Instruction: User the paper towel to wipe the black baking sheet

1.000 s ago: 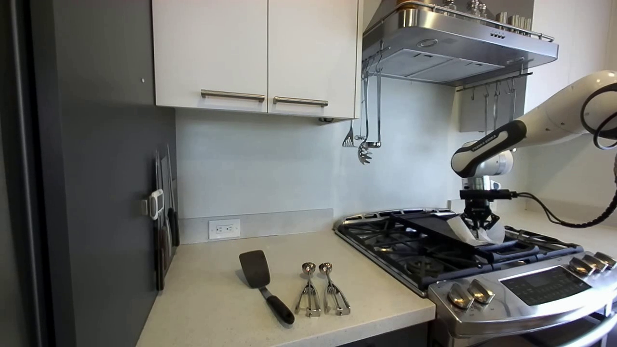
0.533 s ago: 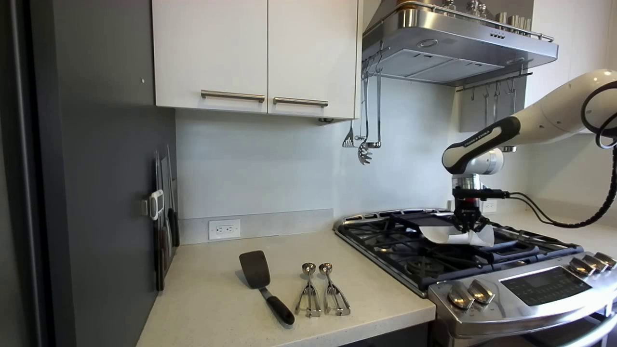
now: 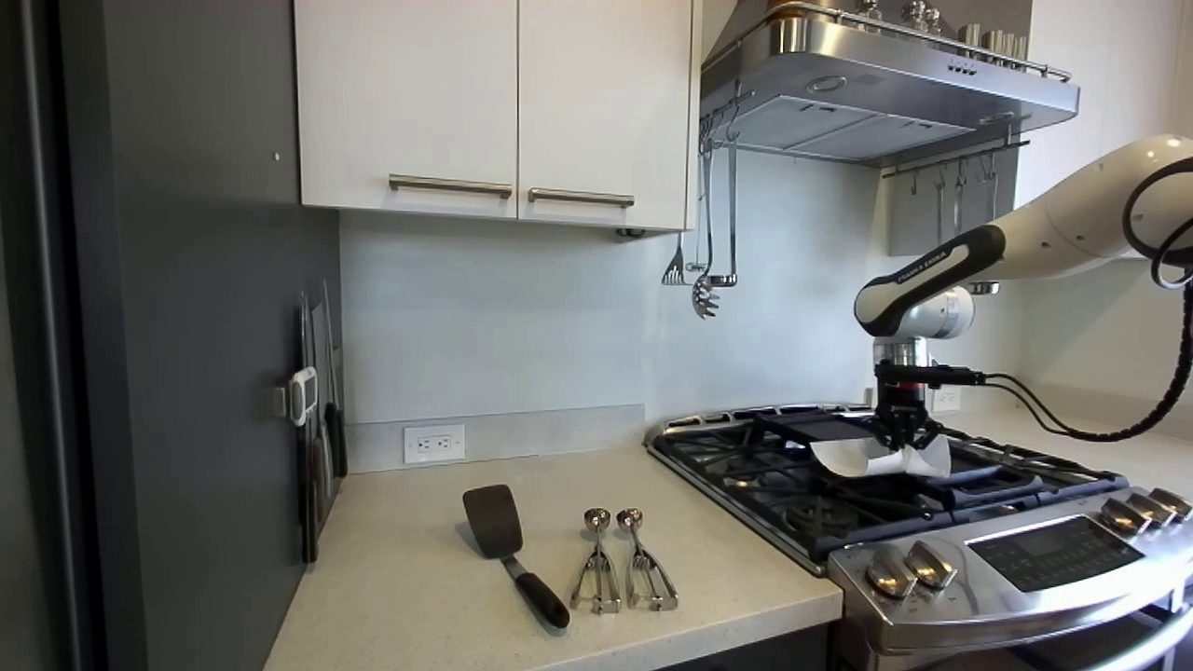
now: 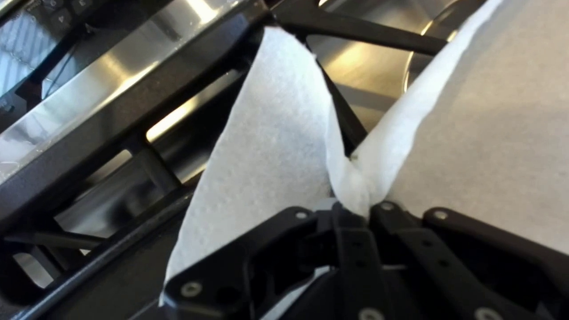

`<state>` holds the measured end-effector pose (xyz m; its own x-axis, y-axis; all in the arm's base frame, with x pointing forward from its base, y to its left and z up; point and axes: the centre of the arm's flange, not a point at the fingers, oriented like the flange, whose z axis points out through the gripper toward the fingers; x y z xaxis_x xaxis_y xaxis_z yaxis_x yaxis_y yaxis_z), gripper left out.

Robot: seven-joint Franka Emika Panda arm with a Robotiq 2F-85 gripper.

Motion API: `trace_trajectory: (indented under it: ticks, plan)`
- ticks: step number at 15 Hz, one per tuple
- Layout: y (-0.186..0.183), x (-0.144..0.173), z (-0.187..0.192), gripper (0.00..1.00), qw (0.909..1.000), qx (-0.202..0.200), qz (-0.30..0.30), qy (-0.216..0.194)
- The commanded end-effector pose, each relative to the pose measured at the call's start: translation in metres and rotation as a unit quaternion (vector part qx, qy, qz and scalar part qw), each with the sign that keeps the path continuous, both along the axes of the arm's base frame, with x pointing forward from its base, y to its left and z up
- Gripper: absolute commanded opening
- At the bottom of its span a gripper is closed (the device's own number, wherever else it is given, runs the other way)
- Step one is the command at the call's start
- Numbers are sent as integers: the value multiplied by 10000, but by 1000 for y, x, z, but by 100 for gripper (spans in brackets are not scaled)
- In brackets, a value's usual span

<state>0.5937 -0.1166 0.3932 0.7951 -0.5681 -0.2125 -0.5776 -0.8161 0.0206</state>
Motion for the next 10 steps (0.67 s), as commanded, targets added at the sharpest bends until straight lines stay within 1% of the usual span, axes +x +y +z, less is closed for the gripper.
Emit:
trace_trajectory:
  ticks: [1,6,10]
  plan:
    - [-17,9,-14,0,9989,-198,-322,-266]
    - [-54,10,-18,0,9935,-570,-843,-514]
    - [-86,6,-20,0,9855,-921,-1276,-635]
